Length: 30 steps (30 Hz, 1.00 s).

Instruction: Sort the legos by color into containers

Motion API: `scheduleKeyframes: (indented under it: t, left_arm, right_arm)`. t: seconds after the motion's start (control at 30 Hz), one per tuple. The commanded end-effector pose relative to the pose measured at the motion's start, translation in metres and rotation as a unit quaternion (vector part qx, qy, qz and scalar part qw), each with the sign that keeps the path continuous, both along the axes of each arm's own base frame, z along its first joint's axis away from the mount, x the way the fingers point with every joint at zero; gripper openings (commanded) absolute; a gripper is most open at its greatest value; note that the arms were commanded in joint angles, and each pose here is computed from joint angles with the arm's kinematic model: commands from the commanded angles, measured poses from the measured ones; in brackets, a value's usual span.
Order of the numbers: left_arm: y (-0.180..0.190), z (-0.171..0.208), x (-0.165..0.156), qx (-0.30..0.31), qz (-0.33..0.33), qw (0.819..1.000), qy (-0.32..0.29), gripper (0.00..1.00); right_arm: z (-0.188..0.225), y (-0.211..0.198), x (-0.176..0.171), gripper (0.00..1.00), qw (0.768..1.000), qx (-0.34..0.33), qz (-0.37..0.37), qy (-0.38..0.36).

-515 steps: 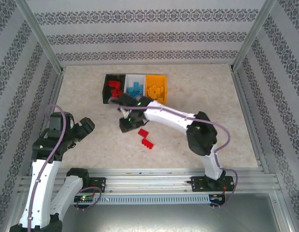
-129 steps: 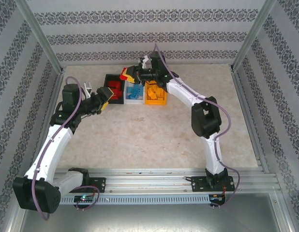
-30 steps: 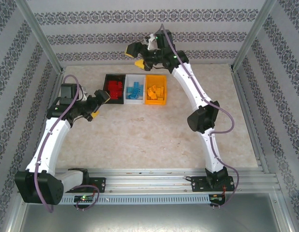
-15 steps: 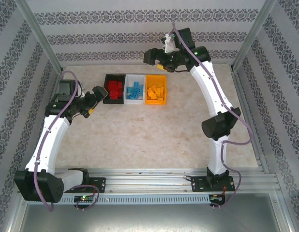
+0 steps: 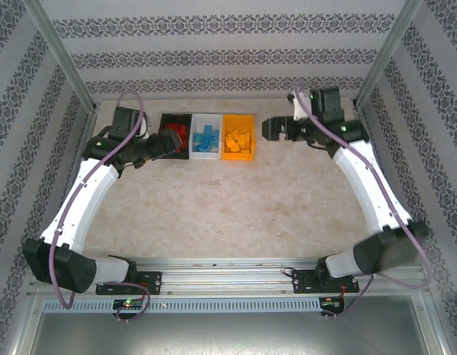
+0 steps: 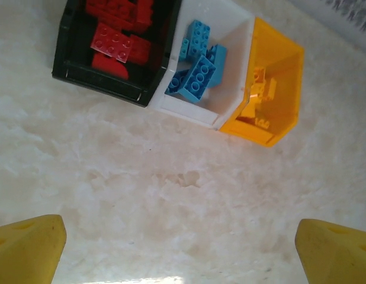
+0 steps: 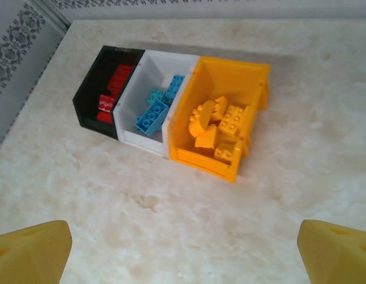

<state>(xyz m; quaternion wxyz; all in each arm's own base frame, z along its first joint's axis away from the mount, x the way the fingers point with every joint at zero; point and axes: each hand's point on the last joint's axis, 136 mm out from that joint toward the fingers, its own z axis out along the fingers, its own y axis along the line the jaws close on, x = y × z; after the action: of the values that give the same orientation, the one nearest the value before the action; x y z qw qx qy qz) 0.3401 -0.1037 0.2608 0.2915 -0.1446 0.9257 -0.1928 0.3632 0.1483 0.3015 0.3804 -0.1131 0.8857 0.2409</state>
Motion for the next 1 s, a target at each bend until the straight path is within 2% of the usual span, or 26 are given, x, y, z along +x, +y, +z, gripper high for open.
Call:
scheduleKeyframes:
  t: [0.0,0.07,0.17,0.27,0.33,0.4,0.5,0.63,0.97]
  left_arm:
    - [0.010,-0.006,-0.005,0.131,-0.022,0.991,-0.011,1.00]
    - [0.009,-0.002,0.000,0.162,-0.023,0.985,-0.047,1.00]
    - [0.010,0.003,0.006,0.190,-0.024,0.972,-0.135,1.00]
    - [0.021,0.010,0.003,0.197,0.001,0.952,-0.234,1.00]
    - [0.024,0.012,-0.005,0.202,-0.005,0.934,-0.294,1.00]
    - [0.030,0.007,-0.014,0.209,-0.003,0.925,-0.317,1.00]
    - [0.040,-0.005,-0.026,0.219,0.007,0.922,-0.319,1.00]
    - [0.053,-0.026,-0.036,0.231,0.031,0.929,-0.288,1.00]
    - [0.080,-0.051,-0.038,0.262,0.082,0.928,-0.252,1.00]
  right_arm:
    - [0.023,-0.011,-0.002,0.98,0.988,-0.042,0.018,-0.146]
    - [0.015,-0.023,-0.009,0.98,0.985,-0.052,0.002,-0.167]
    - [0.004,-0.051,-0.014,0.98,0.980,-0.062,-0.054,-0.183]
    - [-0.014,-0.089,-0.017,0.98,0.973,-0.090,-0.130,-0.170]
    - [-0.031,-0.113,-0.020,0.98,0.968,-0.095,-0.179,-0.150]
    - [-0.047,-0.127,-0.022,0.98,0.965,-0.098,-0.200,-0.136]
    - [-0.073,-0.135,-0.020,0.98,0.963,-0.108,-0.212,-0.128]
    - [-0.109,-0.143,-0.008,0.98,0.959,-0.112,-0.228,-0.129]
    - [-0.170,-0.158,0.033,0.98,0.957,-0.118,-0.234,-0.127]
